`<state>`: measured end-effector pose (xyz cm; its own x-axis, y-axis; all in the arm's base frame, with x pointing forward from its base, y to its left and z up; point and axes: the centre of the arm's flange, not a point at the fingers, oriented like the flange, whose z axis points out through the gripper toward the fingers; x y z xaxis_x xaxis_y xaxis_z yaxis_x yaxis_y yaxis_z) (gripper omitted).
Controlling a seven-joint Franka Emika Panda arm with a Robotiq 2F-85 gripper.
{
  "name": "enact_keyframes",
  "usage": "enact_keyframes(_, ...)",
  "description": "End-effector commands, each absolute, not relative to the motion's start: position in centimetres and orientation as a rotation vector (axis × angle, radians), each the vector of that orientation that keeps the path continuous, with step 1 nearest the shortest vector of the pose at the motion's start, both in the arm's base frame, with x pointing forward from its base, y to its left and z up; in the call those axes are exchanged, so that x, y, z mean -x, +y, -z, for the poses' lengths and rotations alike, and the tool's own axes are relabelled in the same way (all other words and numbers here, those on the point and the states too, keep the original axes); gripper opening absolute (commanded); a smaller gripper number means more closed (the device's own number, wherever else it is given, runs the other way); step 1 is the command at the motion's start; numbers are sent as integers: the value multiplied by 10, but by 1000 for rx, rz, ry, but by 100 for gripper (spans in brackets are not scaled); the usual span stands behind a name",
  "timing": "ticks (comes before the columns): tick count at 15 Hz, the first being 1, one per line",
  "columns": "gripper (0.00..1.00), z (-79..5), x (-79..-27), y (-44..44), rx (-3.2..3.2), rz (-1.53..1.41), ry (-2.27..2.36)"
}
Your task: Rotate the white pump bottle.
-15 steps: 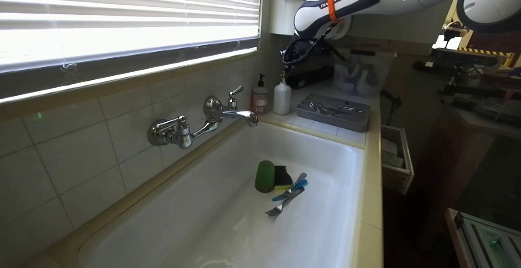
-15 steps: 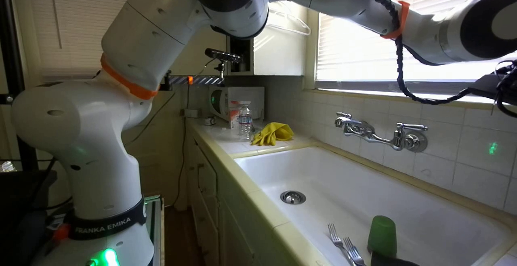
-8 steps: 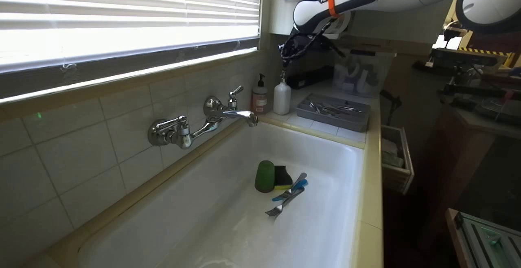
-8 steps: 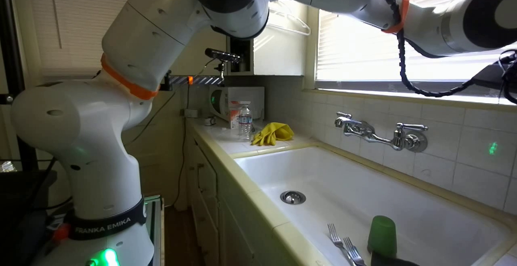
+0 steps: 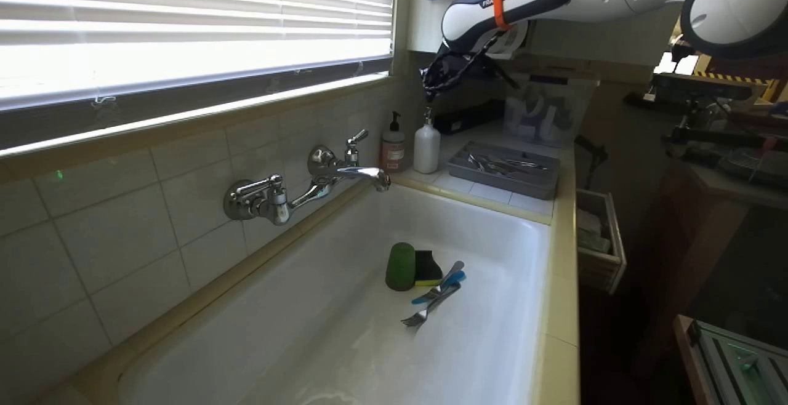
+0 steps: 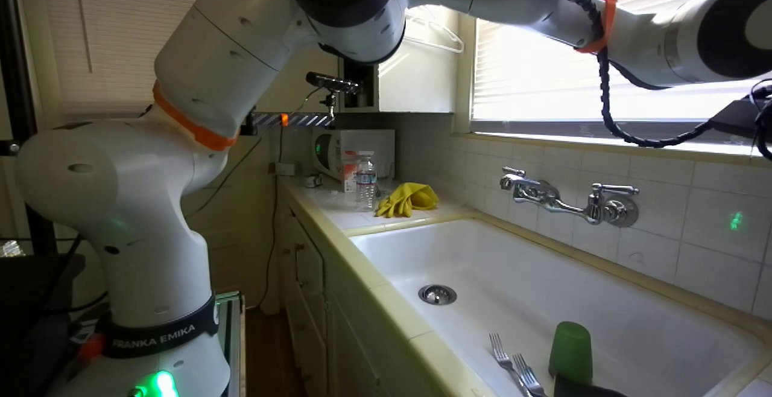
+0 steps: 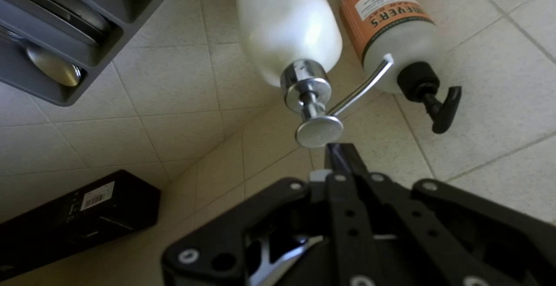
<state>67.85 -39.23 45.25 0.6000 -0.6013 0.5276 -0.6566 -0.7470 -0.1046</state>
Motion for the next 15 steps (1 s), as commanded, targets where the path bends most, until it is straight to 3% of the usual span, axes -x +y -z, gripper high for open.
enact_keyframes(1,0,-447,-689,-407,-2747,-831,-1086)
enact_keyframes(15,0,-434,-692,-404,-2798,-724,-1078)
